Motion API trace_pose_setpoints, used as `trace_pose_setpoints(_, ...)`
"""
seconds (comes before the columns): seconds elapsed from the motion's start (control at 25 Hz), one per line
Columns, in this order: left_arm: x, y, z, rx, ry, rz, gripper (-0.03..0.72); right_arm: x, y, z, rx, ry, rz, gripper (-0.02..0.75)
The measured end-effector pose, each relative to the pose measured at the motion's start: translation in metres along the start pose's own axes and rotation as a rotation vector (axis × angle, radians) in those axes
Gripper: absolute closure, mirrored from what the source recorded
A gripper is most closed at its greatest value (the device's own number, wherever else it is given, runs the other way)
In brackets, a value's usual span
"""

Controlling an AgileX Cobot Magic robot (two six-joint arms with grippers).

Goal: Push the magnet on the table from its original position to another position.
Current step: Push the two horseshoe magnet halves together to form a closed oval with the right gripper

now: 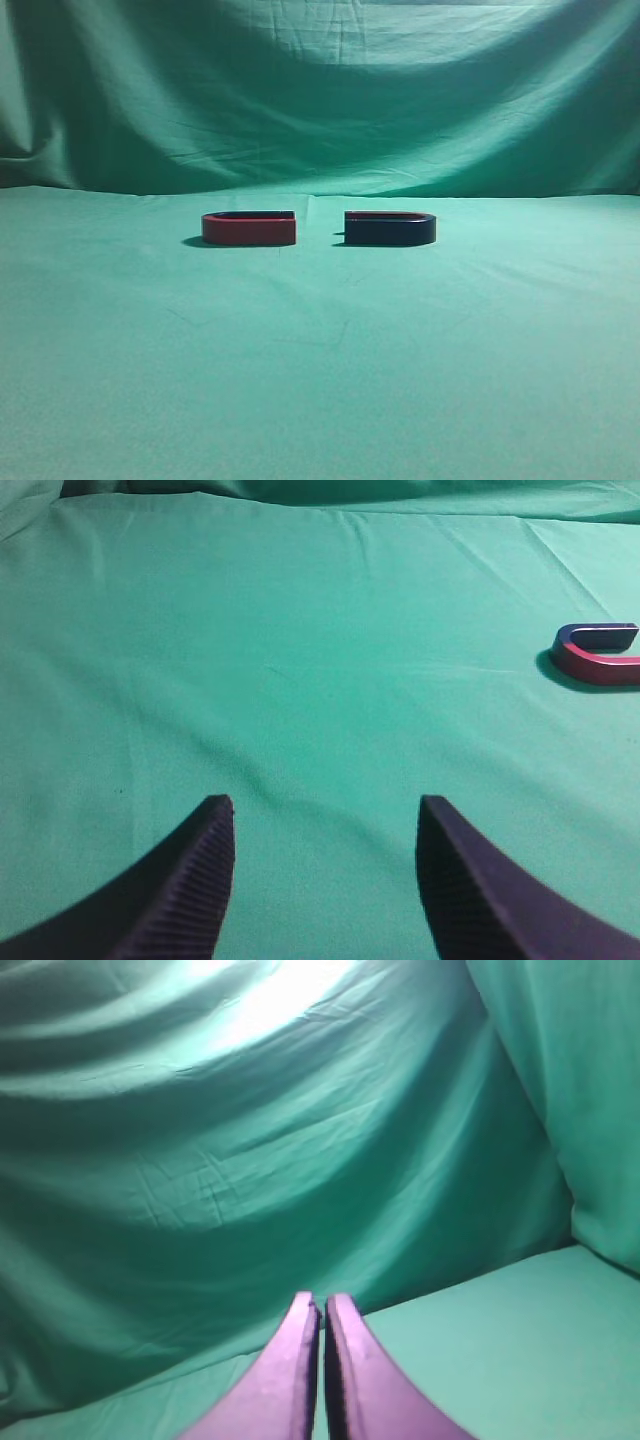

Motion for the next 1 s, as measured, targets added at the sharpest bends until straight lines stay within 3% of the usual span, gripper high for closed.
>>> trace_pose_setpoints(0.16,0.0,0.0,0.0,0.0,0.0,0.0,0.316,-0.002,0.024,0.021,0.091,0.034,0.033,0.738)
trace_pose_setpoints(0.28,0.0,0.0,0.0,0.0,0.0,0.0,0.316,-0.015,0.035,0.032,0.134,0.024,0.137,0.738)
trace_pose_setpoints(0.64,0.0,0.0,0.0,0.0,0.0,0.0,0.316,-0.057,-0.008,0.039,0.196,-0.077,0.851,0.738)
trace_pose_setpoints(1.0,0.0,0.0,0.0,0.0,0.0,0.0,0.316,-0.118,-0.041,0.04,0.135,-0.146,1.295,0.738)
Point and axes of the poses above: a point on each arm's last joint axis where the gripper is mounted, x pointing back along that axis away from the gripper, z along the wrist's bending axis when the last joint is at zero, y = z × x, the point moved 7 cm from there along -x, pointing out along that axis toward the gripper, and after that the axes turned 7 degrees about -x, right-handed, at the moved point
